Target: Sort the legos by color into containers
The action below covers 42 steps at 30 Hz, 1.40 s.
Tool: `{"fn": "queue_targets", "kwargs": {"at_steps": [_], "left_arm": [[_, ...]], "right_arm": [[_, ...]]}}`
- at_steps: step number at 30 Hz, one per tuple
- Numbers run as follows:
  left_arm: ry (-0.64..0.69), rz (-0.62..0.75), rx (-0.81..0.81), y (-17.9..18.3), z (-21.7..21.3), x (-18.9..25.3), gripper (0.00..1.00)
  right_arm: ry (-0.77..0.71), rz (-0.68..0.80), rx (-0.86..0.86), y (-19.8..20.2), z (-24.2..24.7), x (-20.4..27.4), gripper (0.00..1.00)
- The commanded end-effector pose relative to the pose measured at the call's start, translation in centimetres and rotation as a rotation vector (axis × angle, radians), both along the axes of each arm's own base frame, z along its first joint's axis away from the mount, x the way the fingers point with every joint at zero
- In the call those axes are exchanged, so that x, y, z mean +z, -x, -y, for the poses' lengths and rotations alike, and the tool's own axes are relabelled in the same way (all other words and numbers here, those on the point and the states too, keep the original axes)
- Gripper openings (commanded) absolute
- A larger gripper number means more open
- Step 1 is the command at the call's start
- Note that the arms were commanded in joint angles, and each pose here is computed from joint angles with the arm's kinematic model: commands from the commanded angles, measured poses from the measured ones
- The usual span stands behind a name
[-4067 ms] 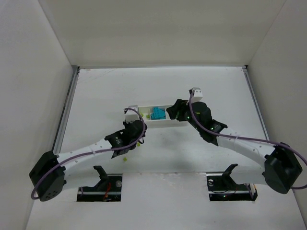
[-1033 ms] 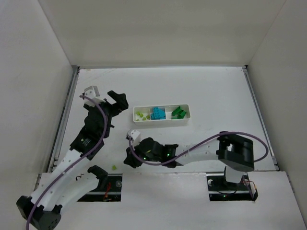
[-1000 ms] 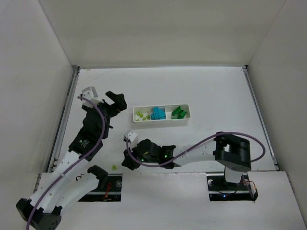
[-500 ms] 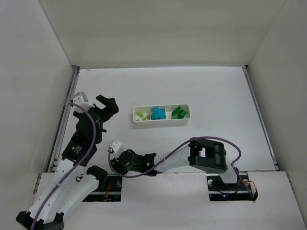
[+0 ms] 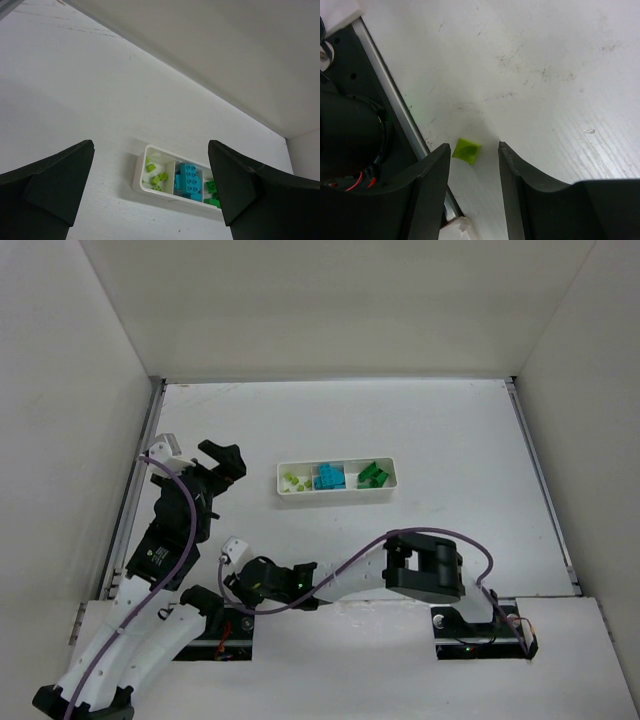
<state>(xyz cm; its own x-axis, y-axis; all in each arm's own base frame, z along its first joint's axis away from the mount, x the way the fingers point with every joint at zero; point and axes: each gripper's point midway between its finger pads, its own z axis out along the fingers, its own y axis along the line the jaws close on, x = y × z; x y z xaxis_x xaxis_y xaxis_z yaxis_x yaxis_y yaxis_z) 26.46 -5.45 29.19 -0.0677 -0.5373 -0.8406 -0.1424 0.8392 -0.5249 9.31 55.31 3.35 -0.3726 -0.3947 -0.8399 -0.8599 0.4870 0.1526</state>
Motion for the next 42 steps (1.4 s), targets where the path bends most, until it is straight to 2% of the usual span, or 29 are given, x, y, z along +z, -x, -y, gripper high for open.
{"fn": "queue_targets", "kwargs": {"at_steps": [1, 3, 8, 10, 18, 25, 31, 34, 39, 42], "left_arm": [[0.015, 0.038, -0.003, -0.2, 0.0, 1.2, 1.00], [0.016, 0.040, -0.003, -0.2, 0.0, 1.2, 1.00], [0.010, 0.030, -0.002, -0.3, 0.0, 0.7, 1.00], [0.009, 0.027, 0.001, -0.3, 0.0, 0.5, 1.00], [-0.012, 0.012, 0.001, -0.6, -0.1, -0.7, 1.00], [-0.007, 0.005, 0.011, -0.2, -0.5, -2.7, 1.00], [-0.008, -0.058, 0.013, -0.2, -0.4, -6.0, 1.00], [0.004, -0.100, -0.002, -0.1, 0.2, -8.0, 1.00], [0.027, -0.164, -0.009, -0.2, 0.7, -11.1, 1.00], [0.036, -0.198, -0.027, -0.5, 1.3, -12.5, 1.00]], "right_arm": [[0.004, 0.020, 0.030, 0.9, -1.0, 0.3, 0.49], [0.019, 0.022, 0.035, 1.0, -1.0, -0.2, 0.48], [0.030, 0.036, 0.008, 0.5, -0.6, -0.3, 0.33], [0.012, 0.036, -0.006, 0.1, -0.4, 0.6, 0.30], [-0.186, 0.039, -0.086, -3.1, 2.8, 9.3, 0.29], [-0.275, 0.068, -0.300, -12.3, 9.2, 13.7, 0.30], [-0.243, 0.082, -0.452, -20.5, 11.5, 13.7, 0.30], [-0.228, 0.087, -0.507, -23.4, 12.3, 12.9, 0.30], [-0.228, 0.086, -0.547, -25.9, 12.8, 12.4, 0.33], [-0.210, 0.090, -0.549, -26.5, 12.6, 11.8, 0.44]]}}
